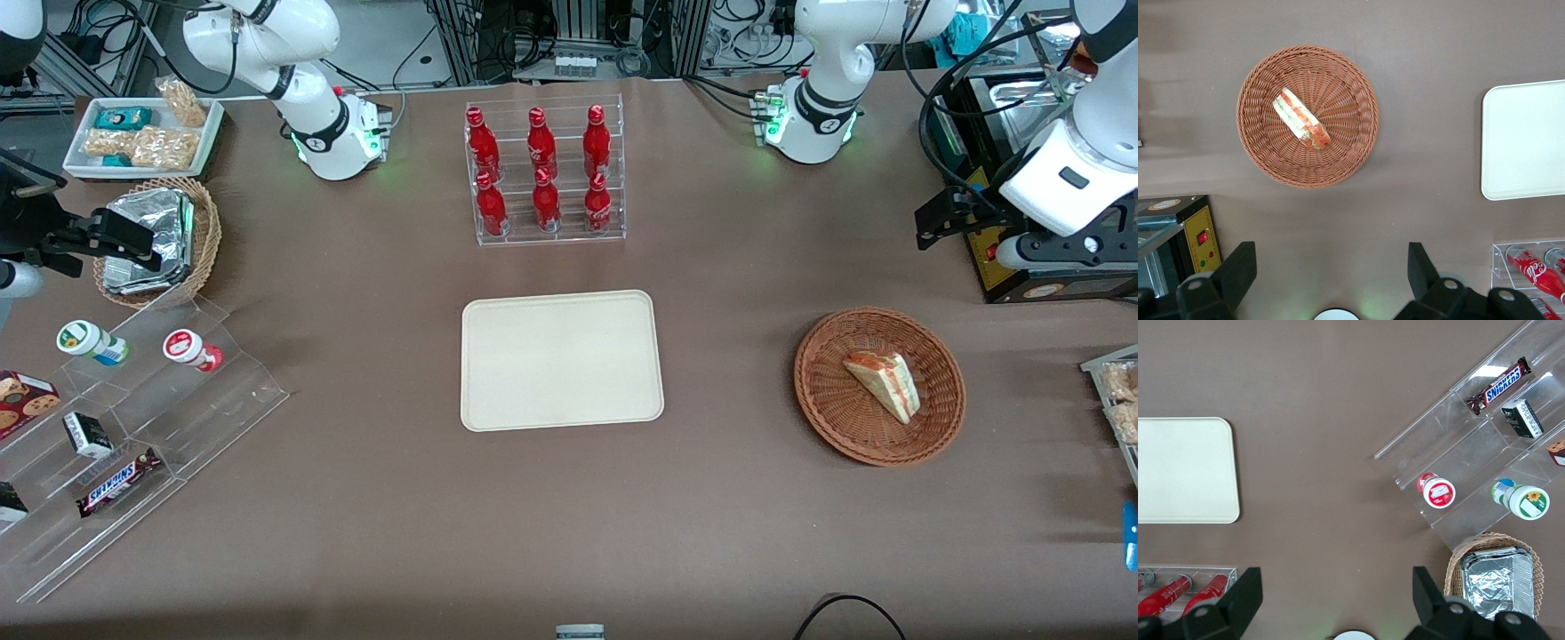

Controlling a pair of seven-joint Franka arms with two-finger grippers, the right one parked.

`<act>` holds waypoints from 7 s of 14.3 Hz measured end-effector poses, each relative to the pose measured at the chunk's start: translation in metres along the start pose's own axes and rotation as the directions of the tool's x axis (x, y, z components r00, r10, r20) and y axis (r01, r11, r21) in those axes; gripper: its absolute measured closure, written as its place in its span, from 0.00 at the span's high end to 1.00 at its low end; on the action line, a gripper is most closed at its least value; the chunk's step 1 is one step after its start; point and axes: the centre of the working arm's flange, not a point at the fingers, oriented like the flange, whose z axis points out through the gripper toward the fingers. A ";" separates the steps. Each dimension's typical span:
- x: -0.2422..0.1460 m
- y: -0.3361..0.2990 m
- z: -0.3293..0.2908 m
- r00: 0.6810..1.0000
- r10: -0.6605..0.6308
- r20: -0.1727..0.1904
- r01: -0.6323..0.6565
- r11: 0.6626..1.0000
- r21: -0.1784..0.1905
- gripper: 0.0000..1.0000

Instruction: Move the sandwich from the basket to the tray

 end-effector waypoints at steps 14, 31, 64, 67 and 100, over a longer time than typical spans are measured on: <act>0.000 0.000 0.016 0.999 0.009 0.042 -0.009 1.000 0.003 1.00; 0.039 -0.078 0.300 0.876 -0.473 -0.095 0.471 0.881 -0.045 1.00; 0.029 0.432 0.345 0.977 -0.214 -0.014 0.213 0.974 -0.073 0.15; 0.014 0.460 0.370 0.983 -0.183 -0.026 0.180 0.981 -0.078 0.15; 0.036 0.092 0.146 0.989 -0.090 0.116 0.088 0.996 0.024 1.00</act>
